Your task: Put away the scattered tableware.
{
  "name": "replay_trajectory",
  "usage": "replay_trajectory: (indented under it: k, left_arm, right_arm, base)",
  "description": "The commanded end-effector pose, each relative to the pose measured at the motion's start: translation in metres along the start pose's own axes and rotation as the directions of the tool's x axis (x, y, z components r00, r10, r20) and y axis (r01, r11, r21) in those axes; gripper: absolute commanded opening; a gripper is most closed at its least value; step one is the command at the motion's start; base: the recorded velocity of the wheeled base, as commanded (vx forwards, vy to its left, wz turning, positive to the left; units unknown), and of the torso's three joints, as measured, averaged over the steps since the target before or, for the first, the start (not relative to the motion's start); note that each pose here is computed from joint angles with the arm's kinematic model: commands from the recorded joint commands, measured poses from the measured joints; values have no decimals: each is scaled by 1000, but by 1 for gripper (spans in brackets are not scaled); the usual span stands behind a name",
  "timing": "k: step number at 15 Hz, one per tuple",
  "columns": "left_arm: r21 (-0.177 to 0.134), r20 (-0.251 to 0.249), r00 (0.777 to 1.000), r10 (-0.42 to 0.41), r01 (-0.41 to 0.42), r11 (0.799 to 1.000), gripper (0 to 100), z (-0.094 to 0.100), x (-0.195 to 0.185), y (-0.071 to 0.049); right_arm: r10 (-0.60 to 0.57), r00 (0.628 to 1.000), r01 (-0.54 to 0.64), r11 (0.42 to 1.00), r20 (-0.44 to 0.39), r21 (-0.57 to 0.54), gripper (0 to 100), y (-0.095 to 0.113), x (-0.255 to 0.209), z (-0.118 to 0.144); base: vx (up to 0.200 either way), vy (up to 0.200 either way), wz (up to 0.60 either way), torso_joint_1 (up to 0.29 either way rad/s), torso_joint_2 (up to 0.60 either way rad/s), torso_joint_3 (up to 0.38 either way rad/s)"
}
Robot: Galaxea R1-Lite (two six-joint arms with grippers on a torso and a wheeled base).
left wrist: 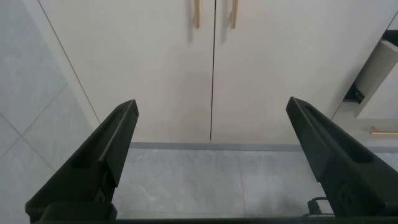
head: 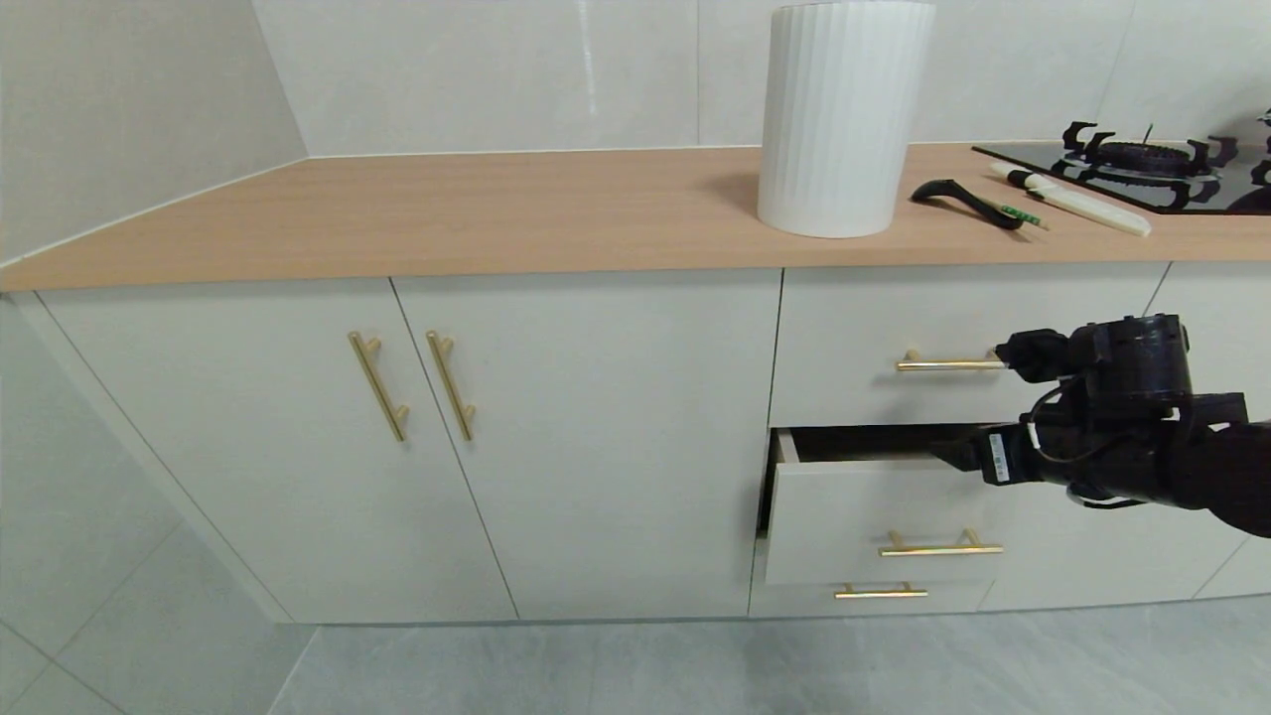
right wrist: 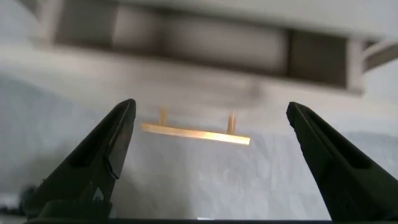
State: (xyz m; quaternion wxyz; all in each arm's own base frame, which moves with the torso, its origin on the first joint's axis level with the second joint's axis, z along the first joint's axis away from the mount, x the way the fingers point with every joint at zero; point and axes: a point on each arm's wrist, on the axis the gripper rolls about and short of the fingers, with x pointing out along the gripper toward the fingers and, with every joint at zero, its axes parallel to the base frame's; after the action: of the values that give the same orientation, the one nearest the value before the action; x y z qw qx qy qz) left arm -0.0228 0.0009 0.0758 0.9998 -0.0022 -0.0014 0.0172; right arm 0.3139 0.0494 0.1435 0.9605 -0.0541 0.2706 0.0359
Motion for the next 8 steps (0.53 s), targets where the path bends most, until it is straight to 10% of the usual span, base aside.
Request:
replay_trajectory:
  k: [1,8]
  left_arm:
    - [0,-1,1000,1,-1,1000,100,0,0,0]
    - [0,-1,1000,1,-1,1000,100,0,0,0]
  right_arm:
    - [2,1000,-2,1000,2,3,100,2,10,3]
    - [-37,999,37,999,5,7,100,7,65,-17]
  base:
    - [0,0,0,0,0,0]
    - [0,0,0,0,0,0]
